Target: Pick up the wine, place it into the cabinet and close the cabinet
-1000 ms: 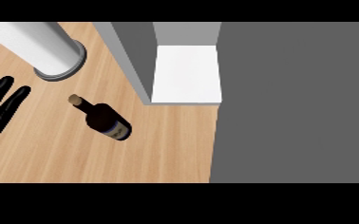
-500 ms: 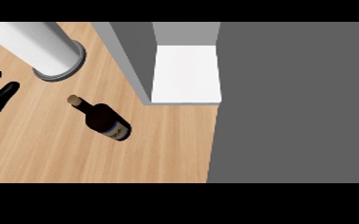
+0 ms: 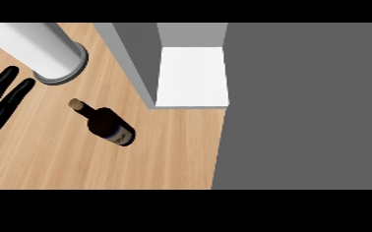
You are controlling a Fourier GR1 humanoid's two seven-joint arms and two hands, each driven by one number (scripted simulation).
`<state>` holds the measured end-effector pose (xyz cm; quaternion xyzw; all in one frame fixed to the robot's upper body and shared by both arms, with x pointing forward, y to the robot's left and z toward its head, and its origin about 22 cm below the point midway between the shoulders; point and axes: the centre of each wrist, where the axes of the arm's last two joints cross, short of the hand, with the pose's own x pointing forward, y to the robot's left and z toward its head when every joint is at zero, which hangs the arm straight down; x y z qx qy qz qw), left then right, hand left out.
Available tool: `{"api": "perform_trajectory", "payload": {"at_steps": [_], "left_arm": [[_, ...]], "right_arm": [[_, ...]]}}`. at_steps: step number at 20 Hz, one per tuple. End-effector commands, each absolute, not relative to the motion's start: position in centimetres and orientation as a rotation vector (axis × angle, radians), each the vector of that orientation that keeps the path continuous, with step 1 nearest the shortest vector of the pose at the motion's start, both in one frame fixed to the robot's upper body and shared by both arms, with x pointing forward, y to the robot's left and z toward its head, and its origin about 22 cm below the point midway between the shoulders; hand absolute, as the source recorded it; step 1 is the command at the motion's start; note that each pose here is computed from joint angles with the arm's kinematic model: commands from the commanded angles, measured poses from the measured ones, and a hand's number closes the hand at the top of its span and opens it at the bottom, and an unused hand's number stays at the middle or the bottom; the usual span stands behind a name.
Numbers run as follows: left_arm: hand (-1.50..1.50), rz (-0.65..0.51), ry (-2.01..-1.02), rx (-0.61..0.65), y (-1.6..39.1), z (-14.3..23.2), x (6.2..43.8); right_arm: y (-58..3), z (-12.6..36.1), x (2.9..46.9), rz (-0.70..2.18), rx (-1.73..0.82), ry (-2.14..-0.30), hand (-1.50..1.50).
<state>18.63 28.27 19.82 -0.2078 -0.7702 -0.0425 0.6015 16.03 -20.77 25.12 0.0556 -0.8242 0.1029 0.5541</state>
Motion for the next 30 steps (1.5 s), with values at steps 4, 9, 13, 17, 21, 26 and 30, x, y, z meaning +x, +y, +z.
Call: {"api": "perform_trajectory", "payload": {"at_steps": [4,9,13,17,21,26,30], "left_arm": [[-1.50,-0.074,-1.794,-0.403,26.8,16.8,20.8],[-1.50,-0.047,-1.775,-0.378,28.5,15.4,21.8],[-1.50,-0.052,-1.755,-0.340,28.5,14.3,21.6],[-1.50,-0.057,-1.727,-0.324,29.0,13.6,22.6],[-1.50,-0.070,-1.704,-0.335,27.3,9.5,21.9],[-1.50,-0.066,-1.672,-0.270,29.4,8.1,24.0],[-1.50,-0.061,-1.669,-0.249,29.8,5.1,23.1]], "right_arm": [[-21.0,26.6,12.8,0.299,0.207,-1.999,-1.50],[-21.4,26.5,13.2,0.282,0.176,-1.977,-1.50],[-21.2,27.4,11.4,0.281,0.193,-1.991,-1.50],[-20.7,28.2,13.6,0.254,0.189,-1.992,-1.50],[-20.7,27.7,13.9,0.268,0.192,-2.001,-1.50],[-21.1,28.7,13.7,0.277,0.192,-1.995,-1.50],[-20.4,28.7,12.4,0.292,0.171,-1.995,-1.50]]}}
